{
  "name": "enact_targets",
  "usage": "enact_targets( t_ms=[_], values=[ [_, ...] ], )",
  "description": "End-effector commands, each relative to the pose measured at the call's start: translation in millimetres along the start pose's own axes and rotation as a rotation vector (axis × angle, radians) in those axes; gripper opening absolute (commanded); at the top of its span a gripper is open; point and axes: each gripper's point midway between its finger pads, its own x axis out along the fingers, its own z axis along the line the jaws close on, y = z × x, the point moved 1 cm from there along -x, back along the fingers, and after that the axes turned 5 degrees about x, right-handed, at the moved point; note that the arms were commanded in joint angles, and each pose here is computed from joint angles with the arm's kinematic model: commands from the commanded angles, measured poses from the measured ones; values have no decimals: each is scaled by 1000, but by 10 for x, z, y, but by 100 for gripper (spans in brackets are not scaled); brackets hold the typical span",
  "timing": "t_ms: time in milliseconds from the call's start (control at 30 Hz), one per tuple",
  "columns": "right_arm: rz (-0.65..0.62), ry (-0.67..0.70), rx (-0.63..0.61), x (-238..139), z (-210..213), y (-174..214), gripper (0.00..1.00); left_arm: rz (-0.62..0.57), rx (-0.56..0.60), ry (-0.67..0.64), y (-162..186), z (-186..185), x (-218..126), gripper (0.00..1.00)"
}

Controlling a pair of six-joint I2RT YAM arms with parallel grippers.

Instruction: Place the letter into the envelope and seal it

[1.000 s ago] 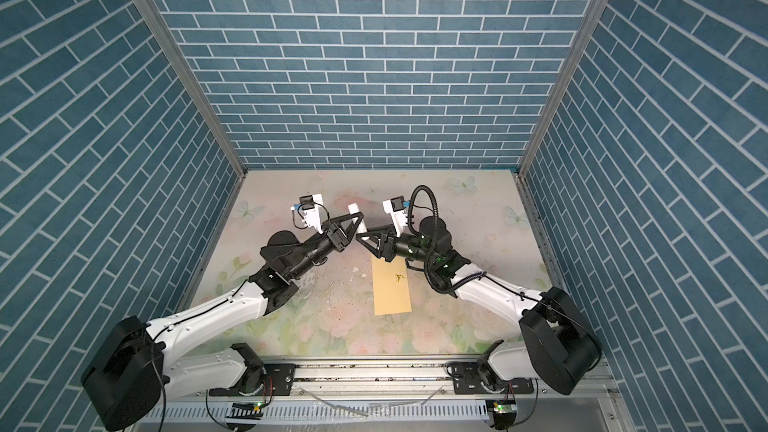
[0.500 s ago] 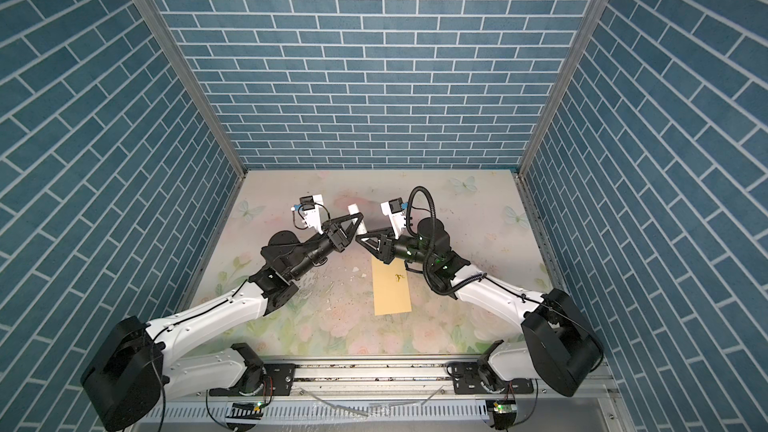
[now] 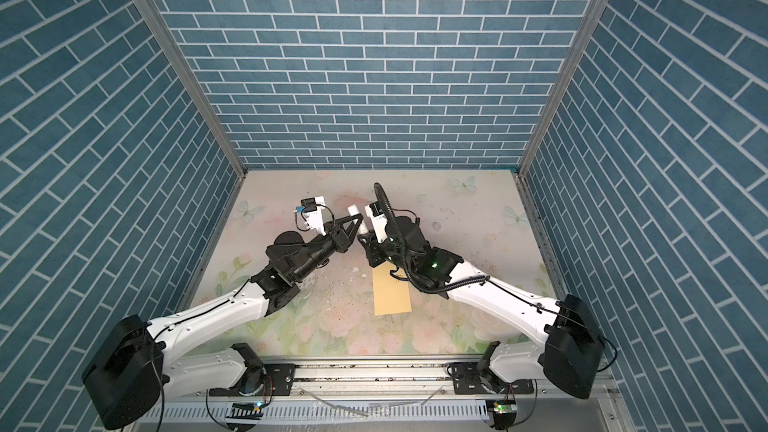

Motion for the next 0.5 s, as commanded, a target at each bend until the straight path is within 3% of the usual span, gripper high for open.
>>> enact_targets(
  t_ms=[0,167,267,467],
  values=[
    [-105,361,-74,-54,-489,-301,0,19,50,-34,56,46,27,0],
    [-100,307,-91,-27,-372,-285,0,18,50,-36,60,48,25,0],
    [-107,174,-92,-50,-224,-243,0,13,61,-10,49,2,25,1],
    [-120,-63,-19,-172,-68,-257,0,-5,83,93,30,-161,4,50]
  ],
)
